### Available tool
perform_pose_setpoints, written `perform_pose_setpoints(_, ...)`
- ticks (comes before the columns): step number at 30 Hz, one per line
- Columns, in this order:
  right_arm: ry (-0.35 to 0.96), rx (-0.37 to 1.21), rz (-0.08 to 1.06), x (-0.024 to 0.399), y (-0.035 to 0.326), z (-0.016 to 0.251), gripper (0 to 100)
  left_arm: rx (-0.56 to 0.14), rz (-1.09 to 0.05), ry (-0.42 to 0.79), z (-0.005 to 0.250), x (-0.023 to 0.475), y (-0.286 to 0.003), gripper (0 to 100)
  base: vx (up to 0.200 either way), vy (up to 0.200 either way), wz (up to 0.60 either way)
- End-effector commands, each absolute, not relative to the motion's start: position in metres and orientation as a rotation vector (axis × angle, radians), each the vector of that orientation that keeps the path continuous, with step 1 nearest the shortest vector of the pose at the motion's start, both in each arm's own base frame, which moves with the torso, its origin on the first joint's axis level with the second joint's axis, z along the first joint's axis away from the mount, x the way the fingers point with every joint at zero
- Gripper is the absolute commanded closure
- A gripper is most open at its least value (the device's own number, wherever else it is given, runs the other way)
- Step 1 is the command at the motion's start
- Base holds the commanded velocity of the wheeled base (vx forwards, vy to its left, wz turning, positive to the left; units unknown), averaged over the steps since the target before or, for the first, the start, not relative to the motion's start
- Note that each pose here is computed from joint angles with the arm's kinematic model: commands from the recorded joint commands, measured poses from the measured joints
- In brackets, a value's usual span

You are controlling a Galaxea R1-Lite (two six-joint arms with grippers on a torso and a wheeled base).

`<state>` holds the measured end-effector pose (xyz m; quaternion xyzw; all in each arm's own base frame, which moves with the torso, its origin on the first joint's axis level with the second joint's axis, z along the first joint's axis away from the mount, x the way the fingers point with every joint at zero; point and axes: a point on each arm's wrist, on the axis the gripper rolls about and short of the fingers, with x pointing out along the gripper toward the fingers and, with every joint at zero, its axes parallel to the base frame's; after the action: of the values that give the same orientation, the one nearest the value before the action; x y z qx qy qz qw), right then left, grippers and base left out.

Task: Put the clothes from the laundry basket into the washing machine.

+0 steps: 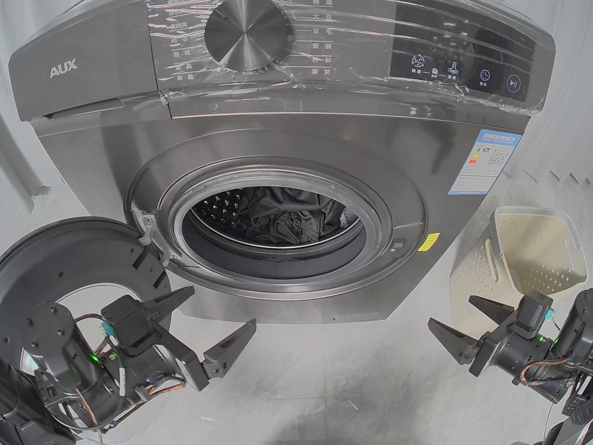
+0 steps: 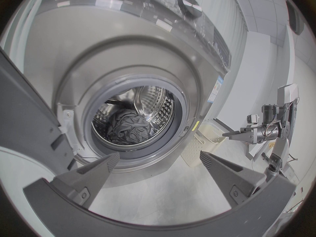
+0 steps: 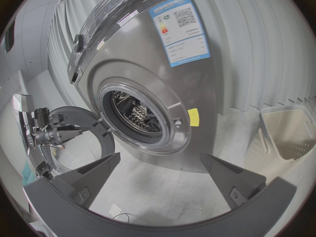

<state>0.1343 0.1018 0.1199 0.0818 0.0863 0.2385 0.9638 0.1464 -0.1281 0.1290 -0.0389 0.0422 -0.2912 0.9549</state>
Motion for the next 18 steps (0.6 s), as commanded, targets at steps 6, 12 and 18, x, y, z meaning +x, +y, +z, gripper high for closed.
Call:
perform_pose_setpoints(6, 0.145, 0.177, 0.422, 0.097, 0.061, 0.135, 0, -0.087, -0.517, -0.028, 0.151, 0.120, -0.087, 0, -0.200, 0.000, 0.00)
perform_pose_setpoints(12, 0.164, 0.176, 0.397, 0.078, 0.046, 0.133, 0, -0.094, -0.516, -0.055, 0.157, 0.095, -0.068, 0, -0.200, 0.000, 0.00)
perform_pose_setpoints(18, 0.134, 0.150, 0.286, 0.068, 0.029, 0.132, 0, -0.080, -0.486, -0.021, 0.156, 0.073, -0.048, 0, -0.167, 0.000, 0.00)
